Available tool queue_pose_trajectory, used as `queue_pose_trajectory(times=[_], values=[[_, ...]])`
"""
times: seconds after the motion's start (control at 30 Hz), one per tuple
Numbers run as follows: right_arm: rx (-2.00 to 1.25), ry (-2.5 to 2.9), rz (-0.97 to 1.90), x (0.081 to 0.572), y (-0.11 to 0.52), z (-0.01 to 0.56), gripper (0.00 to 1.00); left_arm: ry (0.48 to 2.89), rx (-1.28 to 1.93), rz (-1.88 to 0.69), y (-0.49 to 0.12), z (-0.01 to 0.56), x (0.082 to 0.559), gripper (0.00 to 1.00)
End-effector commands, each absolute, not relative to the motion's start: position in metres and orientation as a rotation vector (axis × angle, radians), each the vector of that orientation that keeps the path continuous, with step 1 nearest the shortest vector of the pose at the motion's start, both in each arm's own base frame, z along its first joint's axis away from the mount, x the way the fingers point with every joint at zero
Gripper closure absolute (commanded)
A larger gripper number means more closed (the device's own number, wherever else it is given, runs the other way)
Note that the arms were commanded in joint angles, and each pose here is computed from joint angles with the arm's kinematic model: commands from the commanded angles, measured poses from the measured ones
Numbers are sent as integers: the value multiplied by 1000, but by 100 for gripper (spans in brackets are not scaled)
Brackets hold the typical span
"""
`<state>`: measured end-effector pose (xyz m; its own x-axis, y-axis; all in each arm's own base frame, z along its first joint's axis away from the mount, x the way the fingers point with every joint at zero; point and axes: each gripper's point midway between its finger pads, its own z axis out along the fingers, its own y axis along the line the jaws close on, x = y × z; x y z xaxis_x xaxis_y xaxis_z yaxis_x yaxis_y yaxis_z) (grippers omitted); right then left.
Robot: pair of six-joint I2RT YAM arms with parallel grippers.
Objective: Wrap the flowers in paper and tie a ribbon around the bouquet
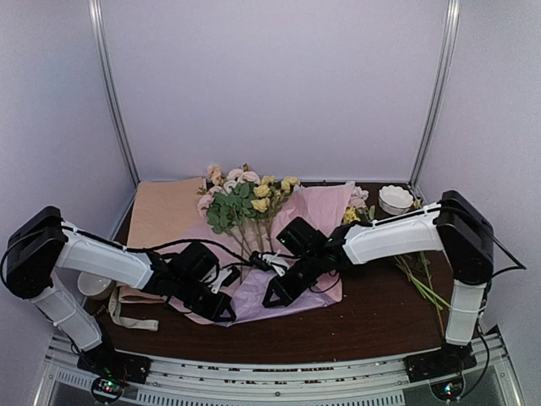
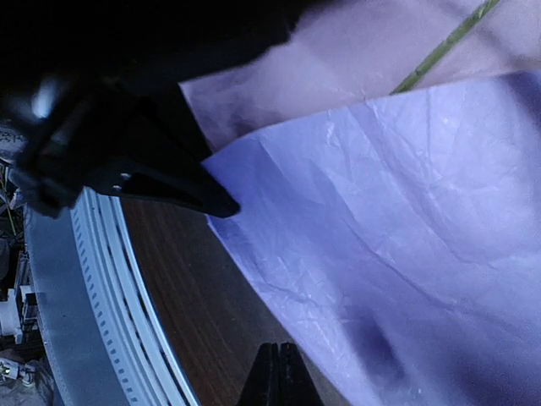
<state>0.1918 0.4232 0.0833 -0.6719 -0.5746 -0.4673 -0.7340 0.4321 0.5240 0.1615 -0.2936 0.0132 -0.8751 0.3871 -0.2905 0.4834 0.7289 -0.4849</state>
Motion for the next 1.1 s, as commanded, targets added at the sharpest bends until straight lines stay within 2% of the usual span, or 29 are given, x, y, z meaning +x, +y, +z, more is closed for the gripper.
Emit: queue_pose_trajectory(times=[0.0, 0.1, 0.3, 0.47, 0.53, 0.8, 1.07], values=[[-1197, 2545, 1120, 189, 434, 65, 100, 2958, 708, -616, -252, -17, 140, 100], [-1201, 2650, 1005, 195, 421, 39, 100, 2967, 724, -543, -243, -11, 140, 100], [-1233, 2775, 860, 193, 400, 9, 100, 2999, 642, -364, -218, -3, 143, 79], [-1218, 2803, 808, 194, 390, 2, 100, 2904, 477, -315, -212, 28, 162, 46], [-1212, 2791, 796, 197, 391, 5, 100, 2865, 435, -330, -210, 40, 167, 37], [-1200, 2586, 1105, 199, 450, 62, 100, 2915, 303, -275, -183, 33, 152, 40], [-1097, 2687, 1056, 214, 455, 36, 100, 2847, 57, -239, -157, 48, 161, 39]])
